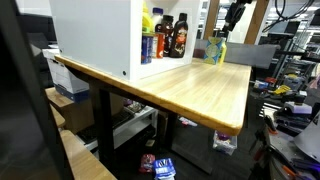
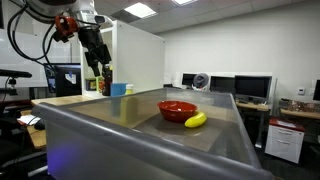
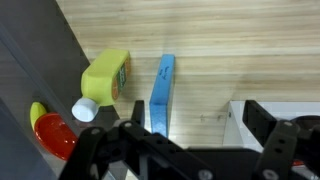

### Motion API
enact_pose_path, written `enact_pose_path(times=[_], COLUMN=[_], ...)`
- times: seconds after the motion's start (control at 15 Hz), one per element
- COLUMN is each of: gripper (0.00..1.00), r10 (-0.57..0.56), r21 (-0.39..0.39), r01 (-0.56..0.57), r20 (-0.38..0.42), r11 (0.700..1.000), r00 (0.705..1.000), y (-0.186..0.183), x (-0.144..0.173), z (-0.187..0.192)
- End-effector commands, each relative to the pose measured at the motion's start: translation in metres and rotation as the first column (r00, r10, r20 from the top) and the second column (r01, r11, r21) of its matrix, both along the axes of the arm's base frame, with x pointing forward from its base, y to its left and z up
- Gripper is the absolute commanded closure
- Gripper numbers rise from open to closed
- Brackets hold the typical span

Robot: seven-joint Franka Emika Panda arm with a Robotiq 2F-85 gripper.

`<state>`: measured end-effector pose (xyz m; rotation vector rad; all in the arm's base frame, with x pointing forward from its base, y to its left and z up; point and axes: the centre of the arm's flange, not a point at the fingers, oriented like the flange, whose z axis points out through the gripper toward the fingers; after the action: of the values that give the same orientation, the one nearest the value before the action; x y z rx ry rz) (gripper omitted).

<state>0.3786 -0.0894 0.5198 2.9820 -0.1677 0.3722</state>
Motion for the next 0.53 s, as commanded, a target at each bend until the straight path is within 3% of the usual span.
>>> enact_pose_path(times=[0.0, 0.2, 0.47], gripper=[0.00, 0.00, 0.00], r10=[0.040, 0.029, 0.009], r21=[-0.039, -0.026, 0.001], r01=[-0.039, -0.027, -0.009], r20=[0.048, 0.101, 0.093], r11=[0.999, 0.999, 1.000], r00=[0.998, 0.994, 0.996], y=[-0.014, -0.027, -0.042], x=[-0.002, -0.007, -0.009], z=[-0.007, -0.011, -0.029])
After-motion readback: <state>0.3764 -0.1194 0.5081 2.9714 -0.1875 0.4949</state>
